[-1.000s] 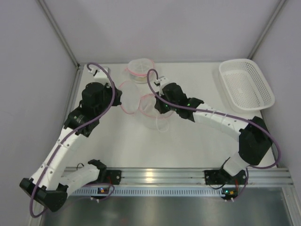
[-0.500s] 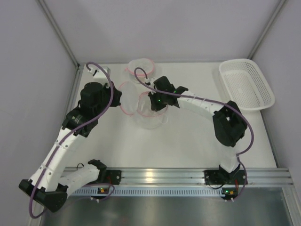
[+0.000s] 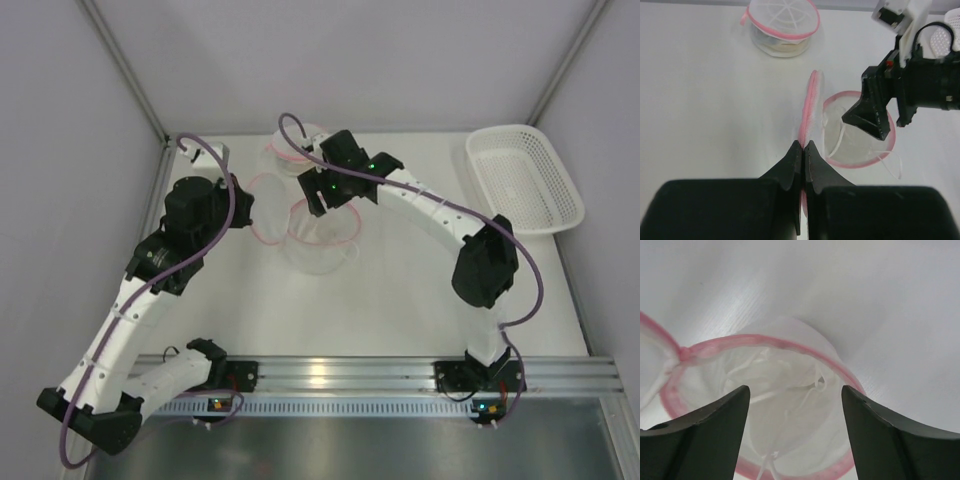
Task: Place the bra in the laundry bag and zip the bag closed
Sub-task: Adjust the bra in the laundry bag.
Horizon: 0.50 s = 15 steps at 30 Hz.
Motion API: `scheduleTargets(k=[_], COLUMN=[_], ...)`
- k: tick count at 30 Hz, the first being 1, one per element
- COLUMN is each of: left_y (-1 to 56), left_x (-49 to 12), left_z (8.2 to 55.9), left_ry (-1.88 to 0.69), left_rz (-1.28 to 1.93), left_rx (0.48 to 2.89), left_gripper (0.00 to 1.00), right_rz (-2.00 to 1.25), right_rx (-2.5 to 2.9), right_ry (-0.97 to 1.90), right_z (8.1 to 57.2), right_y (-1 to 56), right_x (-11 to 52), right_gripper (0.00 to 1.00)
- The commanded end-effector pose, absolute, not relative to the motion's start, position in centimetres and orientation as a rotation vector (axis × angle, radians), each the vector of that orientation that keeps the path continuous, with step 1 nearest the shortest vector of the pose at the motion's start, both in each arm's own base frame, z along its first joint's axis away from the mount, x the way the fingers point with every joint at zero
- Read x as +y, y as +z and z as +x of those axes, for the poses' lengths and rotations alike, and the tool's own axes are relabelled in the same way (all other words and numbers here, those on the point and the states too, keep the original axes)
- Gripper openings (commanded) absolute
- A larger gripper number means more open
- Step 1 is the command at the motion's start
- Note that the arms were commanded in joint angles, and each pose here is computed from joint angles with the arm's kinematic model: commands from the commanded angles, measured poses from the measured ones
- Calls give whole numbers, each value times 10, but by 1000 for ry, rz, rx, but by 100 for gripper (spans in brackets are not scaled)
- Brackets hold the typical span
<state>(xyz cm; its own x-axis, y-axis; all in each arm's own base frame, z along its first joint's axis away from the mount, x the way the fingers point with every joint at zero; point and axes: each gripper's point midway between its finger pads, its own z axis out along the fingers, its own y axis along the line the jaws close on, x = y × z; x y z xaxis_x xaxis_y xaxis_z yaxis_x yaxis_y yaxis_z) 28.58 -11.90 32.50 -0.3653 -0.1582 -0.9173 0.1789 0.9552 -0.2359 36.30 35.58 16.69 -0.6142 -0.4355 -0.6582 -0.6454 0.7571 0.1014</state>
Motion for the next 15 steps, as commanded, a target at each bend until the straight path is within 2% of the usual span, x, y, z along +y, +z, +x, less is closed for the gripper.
scheduleTargets(k=[1, 4, 8, 9, 11, 12, 14, 15], left_y=[344, 342, 341, 341, 339, 339, 337, 337], left_x=[-113, -112, -111, -110, -110, -110, -110, -111], left_z=[286, 287, 287, 287, 287, 287, 287, 287], left_ry=[-347, -336, -330, -330, -326, -327, -328, -331], left_rz=[-5, -14, -24, -24, -25, -25, -24, -25], left_rx=[1857, 1860, 1862, 1862, 1866, 1865, 1869, 1870], left_gripper=[0, 0, 0, 0, 0, 0, 0, 0], right_rz=[-717, -682, -612, -594, -552, -526, -448, -418], right_rx=[2199, 2193, 2225, 2271, 2238, 2309, 2242, 2294], right_ry=[474, 414, 401, 407, 463, 467, 538, 561], right_z=[361, 360, 343, 335, 316, 301, 289, 277], right_y=[255, 276, 274, 252, 261, 231, 242, 218], right_x=[346, 330, 306, 300, 289, 281, 272, 268], right_gripper=[75, 76, 76, 77, 79, 82, 83, 83])
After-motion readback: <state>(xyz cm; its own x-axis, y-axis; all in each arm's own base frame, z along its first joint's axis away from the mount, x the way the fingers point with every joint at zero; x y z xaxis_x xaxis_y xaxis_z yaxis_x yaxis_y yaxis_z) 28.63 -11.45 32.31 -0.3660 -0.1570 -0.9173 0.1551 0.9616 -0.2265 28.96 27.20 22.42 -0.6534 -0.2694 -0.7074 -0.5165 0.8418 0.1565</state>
